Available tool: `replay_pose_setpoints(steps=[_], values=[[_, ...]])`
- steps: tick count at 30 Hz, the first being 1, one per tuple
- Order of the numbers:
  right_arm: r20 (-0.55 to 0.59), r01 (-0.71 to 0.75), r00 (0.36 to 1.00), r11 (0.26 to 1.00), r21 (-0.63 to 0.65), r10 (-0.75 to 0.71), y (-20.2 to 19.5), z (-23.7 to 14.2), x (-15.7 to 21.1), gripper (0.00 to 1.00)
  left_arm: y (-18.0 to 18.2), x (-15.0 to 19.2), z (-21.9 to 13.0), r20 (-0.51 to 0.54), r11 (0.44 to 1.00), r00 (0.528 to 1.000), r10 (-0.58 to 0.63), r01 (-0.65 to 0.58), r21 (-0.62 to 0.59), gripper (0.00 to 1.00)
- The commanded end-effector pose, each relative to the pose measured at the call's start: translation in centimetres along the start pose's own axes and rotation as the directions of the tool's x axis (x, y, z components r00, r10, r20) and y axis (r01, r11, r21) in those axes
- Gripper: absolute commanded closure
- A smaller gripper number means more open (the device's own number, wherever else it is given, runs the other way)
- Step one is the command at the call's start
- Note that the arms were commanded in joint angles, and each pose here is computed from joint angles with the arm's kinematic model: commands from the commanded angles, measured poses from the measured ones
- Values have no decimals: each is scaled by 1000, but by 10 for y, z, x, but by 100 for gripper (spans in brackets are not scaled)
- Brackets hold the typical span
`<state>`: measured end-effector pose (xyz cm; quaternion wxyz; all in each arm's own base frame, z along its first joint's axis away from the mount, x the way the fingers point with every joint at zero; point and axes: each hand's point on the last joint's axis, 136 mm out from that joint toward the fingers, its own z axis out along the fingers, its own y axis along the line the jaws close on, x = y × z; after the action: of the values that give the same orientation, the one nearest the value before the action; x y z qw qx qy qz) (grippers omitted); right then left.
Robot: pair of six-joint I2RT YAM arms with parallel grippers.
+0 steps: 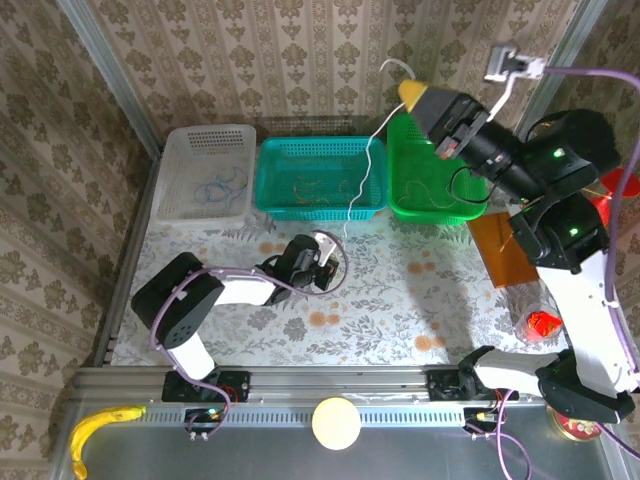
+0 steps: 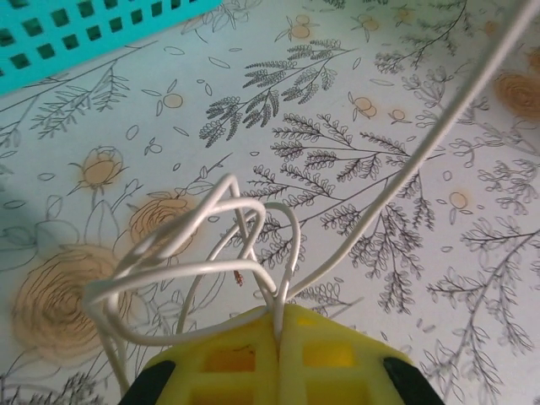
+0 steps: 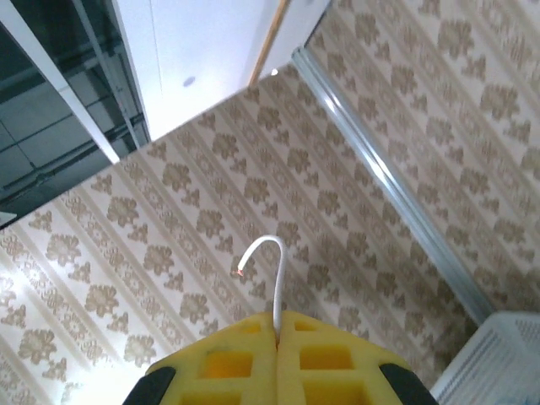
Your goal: Untangle the cables
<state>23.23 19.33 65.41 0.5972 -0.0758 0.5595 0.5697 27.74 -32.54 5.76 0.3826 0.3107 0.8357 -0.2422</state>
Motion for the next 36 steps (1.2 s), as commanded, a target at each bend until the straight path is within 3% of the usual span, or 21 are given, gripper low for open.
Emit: replay_pose_setpoints(steps=[1,9,17,29,36], values=[[22,52,998,998,-17,-52,13,-5,-21,100,2,5,-12,6,999,999,-32,32,-15,96],[77,86,993,996,-20,-84,21,-3,-57,100,6,24,-24,-15,998,998,-61,61,-27,87],[105,92,990,996,8,-92,8,3,-74,100,11,40,-29,-35,995,995,-91,90,-43,86],[267,195,940,977,82,-210,8,-20,-140,100,15,55,-33,-44,991,991,-125,123,-54,82],[298,192,931,977,90,-210,2,-24,-152,100,16,57,-34,-44,990,990,-133,130,-54,92]])
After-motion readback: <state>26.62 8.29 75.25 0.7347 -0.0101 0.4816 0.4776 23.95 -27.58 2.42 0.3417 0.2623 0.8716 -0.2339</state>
